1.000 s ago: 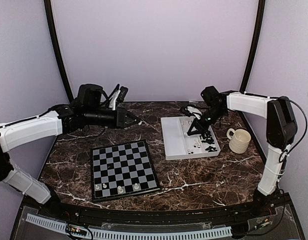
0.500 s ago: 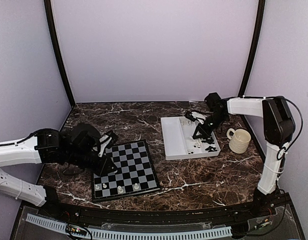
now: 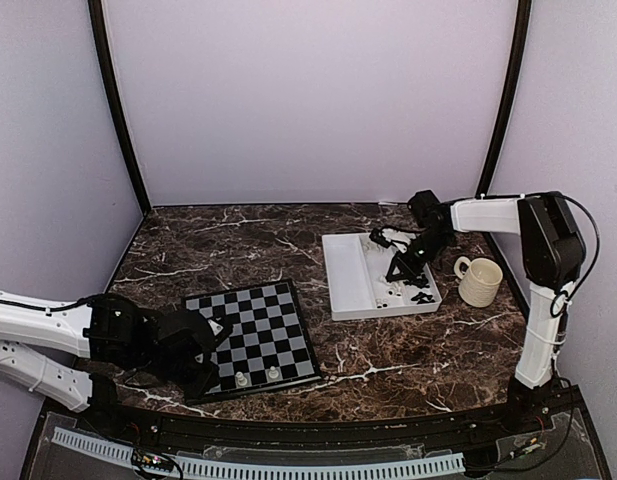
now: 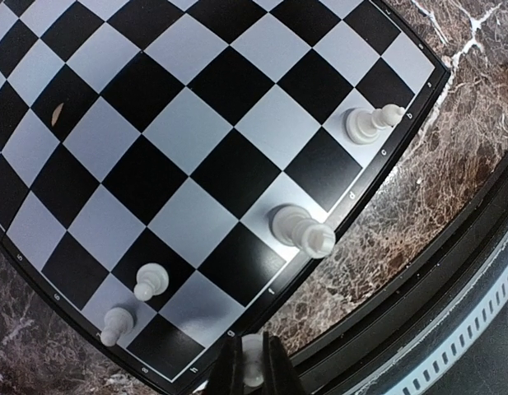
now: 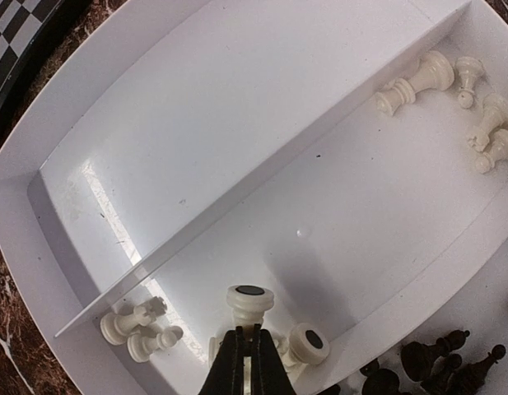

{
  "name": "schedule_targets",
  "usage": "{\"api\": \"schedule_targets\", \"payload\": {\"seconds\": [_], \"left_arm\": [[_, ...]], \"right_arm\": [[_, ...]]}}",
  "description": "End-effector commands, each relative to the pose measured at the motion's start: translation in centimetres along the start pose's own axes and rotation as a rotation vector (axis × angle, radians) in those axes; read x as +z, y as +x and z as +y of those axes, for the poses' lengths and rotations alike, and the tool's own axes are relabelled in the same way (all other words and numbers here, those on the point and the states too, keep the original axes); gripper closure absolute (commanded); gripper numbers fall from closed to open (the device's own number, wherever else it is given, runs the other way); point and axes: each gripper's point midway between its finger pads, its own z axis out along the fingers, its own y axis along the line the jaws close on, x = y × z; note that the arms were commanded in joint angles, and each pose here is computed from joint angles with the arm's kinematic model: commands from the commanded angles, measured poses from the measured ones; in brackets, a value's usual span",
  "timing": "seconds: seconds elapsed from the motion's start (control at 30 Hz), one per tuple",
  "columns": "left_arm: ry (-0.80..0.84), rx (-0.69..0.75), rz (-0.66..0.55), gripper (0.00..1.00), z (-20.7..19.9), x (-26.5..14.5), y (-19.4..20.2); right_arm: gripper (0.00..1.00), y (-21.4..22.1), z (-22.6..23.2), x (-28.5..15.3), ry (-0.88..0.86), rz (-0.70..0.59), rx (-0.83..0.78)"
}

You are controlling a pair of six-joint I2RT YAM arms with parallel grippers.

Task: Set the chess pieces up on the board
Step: Place the rook at c2.

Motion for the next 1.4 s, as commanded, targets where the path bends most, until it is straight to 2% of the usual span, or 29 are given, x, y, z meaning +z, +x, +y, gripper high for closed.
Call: {"api": "schedule_targets", "payload": {"seconds": [0.0,0.73,1.37], "left_arm": [[-0.002,-0.012,-0.035,0.98,-0.2,0.6,-0.5],[-0.068,0.016,0.002,0.95,-0.1,3.6,-0.3],[-0.187,-0.001,-0.057,0.92,1.7,4.2,-1.6]], "right_arm": [[0.97,0.1,-0.1,0.2,0.003,0.001,0.005],[0.97,0.4,0.0,0.4,0.0,0.011,0.003],[0.97,0.6,0.0,0.7,-0.007,0.021,0.008]]}}
